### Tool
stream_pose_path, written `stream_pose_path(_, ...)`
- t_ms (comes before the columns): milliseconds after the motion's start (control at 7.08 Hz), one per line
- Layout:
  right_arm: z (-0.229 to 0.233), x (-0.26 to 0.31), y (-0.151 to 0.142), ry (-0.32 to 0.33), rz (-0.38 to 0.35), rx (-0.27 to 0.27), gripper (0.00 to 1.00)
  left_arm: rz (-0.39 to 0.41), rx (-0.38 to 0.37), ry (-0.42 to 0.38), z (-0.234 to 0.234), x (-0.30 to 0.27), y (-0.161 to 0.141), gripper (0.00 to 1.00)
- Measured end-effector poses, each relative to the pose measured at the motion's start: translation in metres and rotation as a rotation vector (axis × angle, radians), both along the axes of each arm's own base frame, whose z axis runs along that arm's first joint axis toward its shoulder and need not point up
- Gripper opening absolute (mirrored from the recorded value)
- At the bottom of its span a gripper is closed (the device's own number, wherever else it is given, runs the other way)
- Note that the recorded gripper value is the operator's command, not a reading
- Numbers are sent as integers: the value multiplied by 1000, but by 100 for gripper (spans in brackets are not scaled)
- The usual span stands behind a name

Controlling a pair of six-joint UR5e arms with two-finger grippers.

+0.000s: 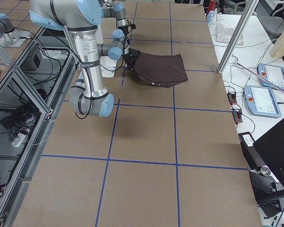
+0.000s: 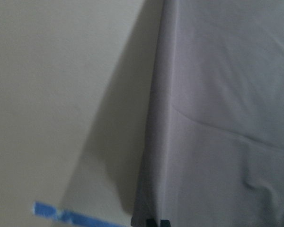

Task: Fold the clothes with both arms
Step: 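Lift the near edge with both grippers and fold it toward the far edge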

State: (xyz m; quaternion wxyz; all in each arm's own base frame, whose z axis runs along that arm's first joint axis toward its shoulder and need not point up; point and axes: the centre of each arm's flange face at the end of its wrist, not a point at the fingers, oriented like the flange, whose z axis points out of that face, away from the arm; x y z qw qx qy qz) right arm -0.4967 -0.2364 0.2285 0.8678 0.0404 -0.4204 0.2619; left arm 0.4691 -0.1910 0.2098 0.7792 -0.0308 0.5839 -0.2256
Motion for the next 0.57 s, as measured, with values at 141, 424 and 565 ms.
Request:
stream_pose_path(141, -21, 26, 15, -17, -15, -7, 0, 25, -7, 4, -29, -33, 6, 0)
stream_pose_path(424, -37, 44, 31, -20, -38, -12, 0, 75, -14, -7, -60, -63, 11, 0)
stream_pose_path(565, -35, 38, 28, -4, -34, -12, 0, 74, 12, -26, -61, -63, 4, 0)
